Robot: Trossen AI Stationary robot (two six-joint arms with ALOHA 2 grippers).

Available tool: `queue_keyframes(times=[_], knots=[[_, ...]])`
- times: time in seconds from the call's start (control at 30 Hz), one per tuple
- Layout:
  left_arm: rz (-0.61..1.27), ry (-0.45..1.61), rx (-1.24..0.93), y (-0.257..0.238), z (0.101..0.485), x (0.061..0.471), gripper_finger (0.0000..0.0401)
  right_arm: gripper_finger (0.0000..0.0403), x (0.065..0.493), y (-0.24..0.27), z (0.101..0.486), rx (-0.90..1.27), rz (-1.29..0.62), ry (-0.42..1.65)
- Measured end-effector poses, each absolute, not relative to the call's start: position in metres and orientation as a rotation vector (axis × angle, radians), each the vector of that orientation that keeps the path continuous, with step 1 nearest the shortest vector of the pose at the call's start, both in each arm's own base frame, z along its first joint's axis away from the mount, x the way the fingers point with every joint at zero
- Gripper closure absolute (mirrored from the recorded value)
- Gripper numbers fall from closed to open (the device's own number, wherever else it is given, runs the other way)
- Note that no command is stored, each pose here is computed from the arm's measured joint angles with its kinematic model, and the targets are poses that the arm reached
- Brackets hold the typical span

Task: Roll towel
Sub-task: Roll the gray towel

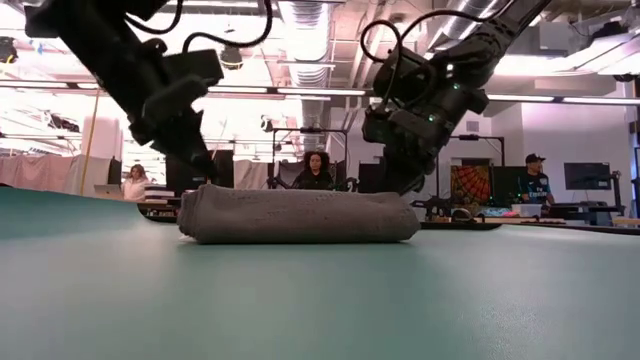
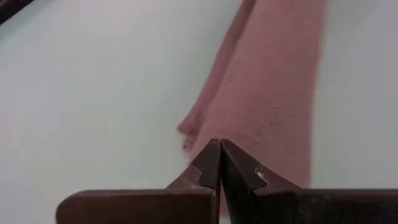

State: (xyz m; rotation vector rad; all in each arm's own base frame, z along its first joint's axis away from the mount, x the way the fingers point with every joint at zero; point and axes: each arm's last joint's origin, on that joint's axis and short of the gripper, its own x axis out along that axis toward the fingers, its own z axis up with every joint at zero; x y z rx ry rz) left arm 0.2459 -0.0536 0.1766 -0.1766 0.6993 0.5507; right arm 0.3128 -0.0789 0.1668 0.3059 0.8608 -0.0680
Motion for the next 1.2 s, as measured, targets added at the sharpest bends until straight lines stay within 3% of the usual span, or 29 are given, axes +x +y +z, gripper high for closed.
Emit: queue_keyframes(times=[0.5,0.7,0.83,1.0,1.2], knots=[[0.573,0.743,-0.105,-0.038,0.155,0.238,0.0401,0.0386,0.315,-0.046,0.163,0.385,-0.039,0.937],[0.555,0.725,-0.129,-0.035,0.155,0.238,0.0401,0.0386,0.308,-0.050,0.182,0.355,-0.168,0.878],[0.514,0.674,-0.094,-0.034,0.170,0.236,0.0401,0.0386,0.298,-0.057,0.213,0.311,-0.239,0.759],[0.422,0.488,-0.141,-0.033,0.209,0.227,0.0401,0.0386,0.290,-0.045,0.247,0.227,-0.158,0.605],[0.144,0.195,-0.251,-0.044,0.247,0.213,0.0401,0.0386,0.305,0.002,0.238,0.156,-0.046,0.413]])
